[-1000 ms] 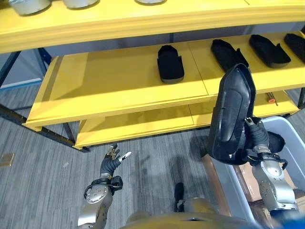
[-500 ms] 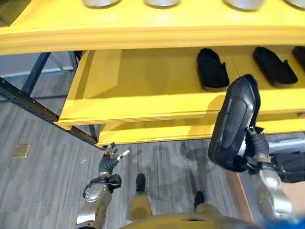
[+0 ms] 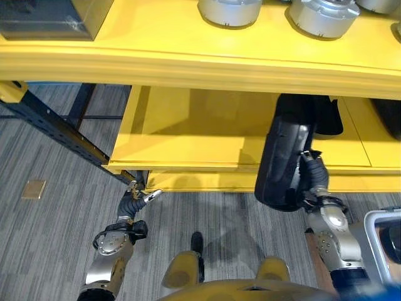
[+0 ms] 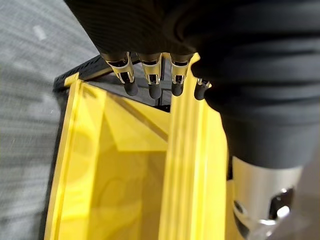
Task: Move parts from the plastic box to the shelf.
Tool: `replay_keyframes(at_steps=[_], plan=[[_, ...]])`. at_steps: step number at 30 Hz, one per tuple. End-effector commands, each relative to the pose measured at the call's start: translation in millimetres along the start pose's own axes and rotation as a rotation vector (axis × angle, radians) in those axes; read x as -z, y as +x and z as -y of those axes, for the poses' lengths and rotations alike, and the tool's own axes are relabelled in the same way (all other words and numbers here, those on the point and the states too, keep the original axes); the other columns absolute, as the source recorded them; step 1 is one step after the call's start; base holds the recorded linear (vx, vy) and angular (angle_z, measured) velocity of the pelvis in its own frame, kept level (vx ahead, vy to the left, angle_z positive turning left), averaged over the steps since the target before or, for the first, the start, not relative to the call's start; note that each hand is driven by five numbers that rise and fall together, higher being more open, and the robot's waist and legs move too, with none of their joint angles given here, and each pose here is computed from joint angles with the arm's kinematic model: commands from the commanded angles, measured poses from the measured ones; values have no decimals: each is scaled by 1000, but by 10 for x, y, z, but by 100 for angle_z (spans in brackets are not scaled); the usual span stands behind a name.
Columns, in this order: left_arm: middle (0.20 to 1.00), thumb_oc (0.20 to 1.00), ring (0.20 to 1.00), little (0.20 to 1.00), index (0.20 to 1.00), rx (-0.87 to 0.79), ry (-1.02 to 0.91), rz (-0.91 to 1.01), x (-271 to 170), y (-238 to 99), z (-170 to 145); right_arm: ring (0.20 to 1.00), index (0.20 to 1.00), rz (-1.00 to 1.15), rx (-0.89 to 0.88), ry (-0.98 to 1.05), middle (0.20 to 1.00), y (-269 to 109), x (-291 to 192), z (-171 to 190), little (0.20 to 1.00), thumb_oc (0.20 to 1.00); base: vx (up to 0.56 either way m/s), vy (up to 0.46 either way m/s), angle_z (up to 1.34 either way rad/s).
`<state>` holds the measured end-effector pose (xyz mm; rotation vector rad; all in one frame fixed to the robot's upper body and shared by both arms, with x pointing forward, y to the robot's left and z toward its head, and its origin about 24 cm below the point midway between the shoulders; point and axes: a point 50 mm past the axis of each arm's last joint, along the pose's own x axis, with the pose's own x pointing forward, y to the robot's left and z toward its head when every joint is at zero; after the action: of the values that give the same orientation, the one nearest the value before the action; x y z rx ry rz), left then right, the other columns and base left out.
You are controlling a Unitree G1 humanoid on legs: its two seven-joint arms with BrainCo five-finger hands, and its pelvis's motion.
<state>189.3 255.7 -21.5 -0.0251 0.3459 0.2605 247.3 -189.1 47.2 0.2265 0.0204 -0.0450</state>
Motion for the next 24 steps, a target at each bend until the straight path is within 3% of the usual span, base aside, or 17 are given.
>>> replay_keyframes(at_steps=[1, 11, 24], plan=[[1000, 1000, 1000, 1000, 1000, -6, -27, 118, -200, -46, -34, 200, 200, 148, -21, -37, 200, 72, -338, 77, 200, 200, 122, -169, 30], [1000, 1000, 1000, 1000, 1000, 24, -89, 15, 60, -175, 58, 200, 200, 106, -90, -47, 200, 70, -304, 7, 200, 200, 64, -140, 18], [1000, 1000, 1000, 1000, 1000, 105, -72, 29, -23, -88, 208, 200, 200, 126, -315, -47, 200, 632, -522, -764, 200, 200, -4, -13, 0]])
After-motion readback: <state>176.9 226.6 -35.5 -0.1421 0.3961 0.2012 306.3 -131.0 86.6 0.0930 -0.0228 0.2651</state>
